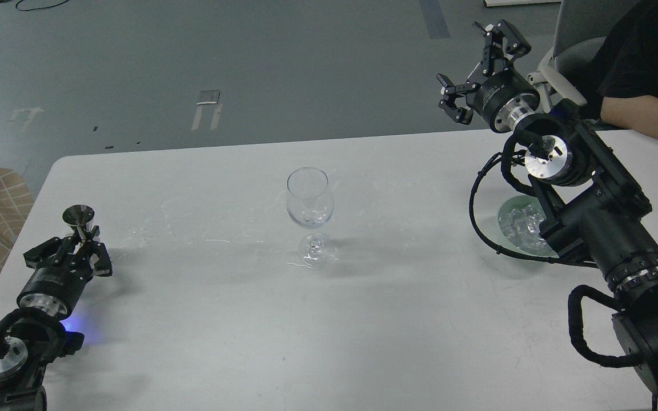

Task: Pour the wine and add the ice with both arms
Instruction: 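Lift the jigger with the left gripper toward the wine glass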

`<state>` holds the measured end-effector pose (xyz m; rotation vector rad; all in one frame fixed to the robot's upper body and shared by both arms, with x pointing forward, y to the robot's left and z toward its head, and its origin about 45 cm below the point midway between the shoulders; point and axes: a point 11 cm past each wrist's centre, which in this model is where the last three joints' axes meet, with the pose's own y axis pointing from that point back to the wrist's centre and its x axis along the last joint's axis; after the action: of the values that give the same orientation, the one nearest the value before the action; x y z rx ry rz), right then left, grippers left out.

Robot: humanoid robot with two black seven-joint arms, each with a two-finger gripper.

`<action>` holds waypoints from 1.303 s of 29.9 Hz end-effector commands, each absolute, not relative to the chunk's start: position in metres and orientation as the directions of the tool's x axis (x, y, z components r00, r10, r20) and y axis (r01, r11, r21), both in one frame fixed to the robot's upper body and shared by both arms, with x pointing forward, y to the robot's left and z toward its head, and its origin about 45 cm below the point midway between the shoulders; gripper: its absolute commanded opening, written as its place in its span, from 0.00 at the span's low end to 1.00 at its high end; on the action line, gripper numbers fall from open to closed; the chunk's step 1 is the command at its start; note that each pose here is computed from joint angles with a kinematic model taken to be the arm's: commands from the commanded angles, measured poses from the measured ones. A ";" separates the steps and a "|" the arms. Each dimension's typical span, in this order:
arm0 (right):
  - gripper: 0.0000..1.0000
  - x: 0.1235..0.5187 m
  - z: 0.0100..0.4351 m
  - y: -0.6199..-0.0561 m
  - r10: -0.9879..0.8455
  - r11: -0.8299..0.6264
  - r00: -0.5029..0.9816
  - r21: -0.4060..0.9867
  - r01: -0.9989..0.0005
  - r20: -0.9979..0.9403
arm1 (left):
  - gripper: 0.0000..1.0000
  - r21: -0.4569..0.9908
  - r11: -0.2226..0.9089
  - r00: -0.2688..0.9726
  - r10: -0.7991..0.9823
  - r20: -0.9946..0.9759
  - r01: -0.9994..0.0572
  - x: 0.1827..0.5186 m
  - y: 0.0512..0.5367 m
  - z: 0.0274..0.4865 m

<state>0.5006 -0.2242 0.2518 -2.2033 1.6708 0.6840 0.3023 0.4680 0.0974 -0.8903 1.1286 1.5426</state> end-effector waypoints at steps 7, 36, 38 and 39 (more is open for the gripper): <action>1.00 0.501 0.252 -0.224 -0.819 -0.284 0.214 0.052 -0.957 -0.533 | 0.07 0.184 -0.084 -0.200 0.280 -0.939 -0.979 0.305 0.469 0.104; 1.00 0.501 0.251 -0.227 -0.822 -0.281 0.209 0.059 -0.958 -0.530 | 0.06 0.086 0.229 -0.002 0.343 -0.939 -0.970 0.381 0.373 0.149; 1.00 0.501 0.251 -0.227 -0.822 -0.282 0.210 0.058 -0.958 -0.530 | 0.06 0.076 0.261 0.019 0.345 -0.939 -0.962 0.388 0.361 0.154; 1.00 0.501 0.252 -0.228 -0.823 -0.281 0.209 0.058 -0.958 -0.529 | 0.06 0.075 0.267 0.023 0.347 -0.937 -0.961 0.390 0.359 0.155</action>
<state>0.5007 -0.2272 0.2514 -2.2056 1.6790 0.6857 0.3816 0.3718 0.1500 -0.7555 1.0872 1.2030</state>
